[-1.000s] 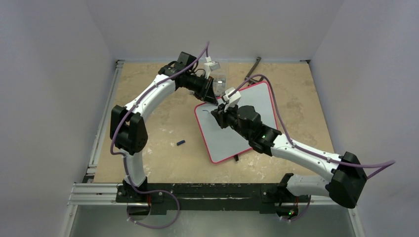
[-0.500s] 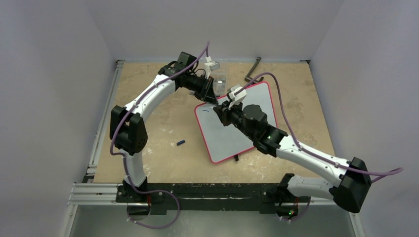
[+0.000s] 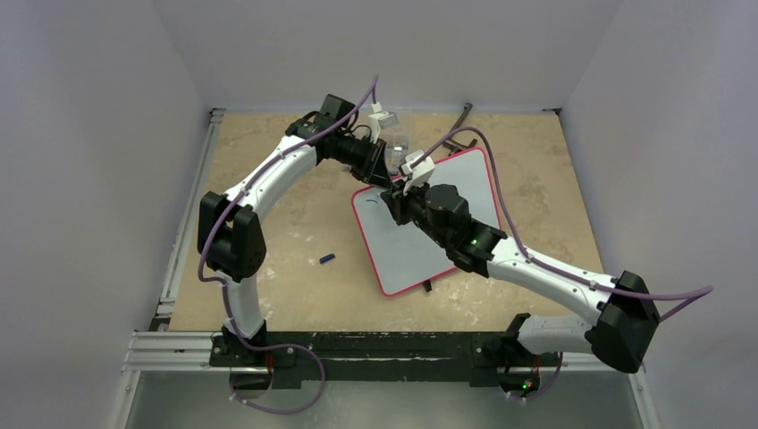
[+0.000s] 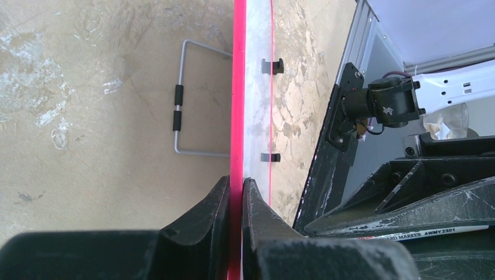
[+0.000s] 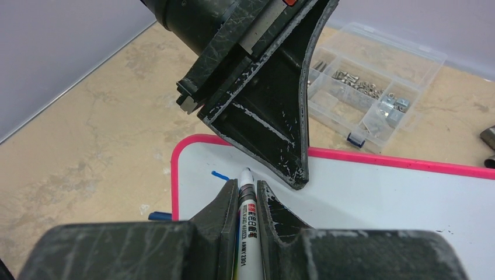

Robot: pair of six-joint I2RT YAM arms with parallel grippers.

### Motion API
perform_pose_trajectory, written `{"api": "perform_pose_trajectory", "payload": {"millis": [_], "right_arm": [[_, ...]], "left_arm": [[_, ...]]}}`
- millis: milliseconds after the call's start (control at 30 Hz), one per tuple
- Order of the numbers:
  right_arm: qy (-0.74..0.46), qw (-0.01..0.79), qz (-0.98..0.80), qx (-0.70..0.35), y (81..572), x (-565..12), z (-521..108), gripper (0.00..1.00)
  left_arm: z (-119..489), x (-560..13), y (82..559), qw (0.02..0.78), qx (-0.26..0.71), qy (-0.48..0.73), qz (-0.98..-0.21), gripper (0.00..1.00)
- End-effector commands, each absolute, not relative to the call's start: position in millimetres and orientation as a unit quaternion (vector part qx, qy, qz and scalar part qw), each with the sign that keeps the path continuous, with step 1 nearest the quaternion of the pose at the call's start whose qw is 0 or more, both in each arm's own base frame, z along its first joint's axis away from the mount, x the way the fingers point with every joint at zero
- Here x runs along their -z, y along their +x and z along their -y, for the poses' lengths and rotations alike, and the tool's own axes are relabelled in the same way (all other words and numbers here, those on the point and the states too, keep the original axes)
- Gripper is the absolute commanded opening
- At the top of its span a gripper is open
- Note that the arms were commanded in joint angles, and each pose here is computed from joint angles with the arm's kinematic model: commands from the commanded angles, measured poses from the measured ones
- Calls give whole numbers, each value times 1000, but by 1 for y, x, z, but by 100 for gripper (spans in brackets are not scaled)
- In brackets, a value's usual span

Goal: Write a sentence on the whiteboard

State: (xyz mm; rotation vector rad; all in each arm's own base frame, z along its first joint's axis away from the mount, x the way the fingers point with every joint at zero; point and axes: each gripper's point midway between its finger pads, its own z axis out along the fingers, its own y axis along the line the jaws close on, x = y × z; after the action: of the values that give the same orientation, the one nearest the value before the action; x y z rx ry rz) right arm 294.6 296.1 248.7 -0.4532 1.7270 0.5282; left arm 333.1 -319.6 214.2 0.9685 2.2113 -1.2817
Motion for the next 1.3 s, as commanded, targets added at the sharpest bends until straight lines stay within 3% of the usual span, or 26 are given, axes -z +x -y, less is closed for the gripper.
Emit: {"api": "perform_pose_trajectory", "payload": {"millis": [0,1267], "right_arm": [[-193,612,-733,-225,299,-265,-298,0],[-210,535,-787,-225,259,-184,-271,0]], "left_arm": [[320,-240,335,257,448,375,-770,0],[320,-242,334,259,448,376,-769,0]]}}
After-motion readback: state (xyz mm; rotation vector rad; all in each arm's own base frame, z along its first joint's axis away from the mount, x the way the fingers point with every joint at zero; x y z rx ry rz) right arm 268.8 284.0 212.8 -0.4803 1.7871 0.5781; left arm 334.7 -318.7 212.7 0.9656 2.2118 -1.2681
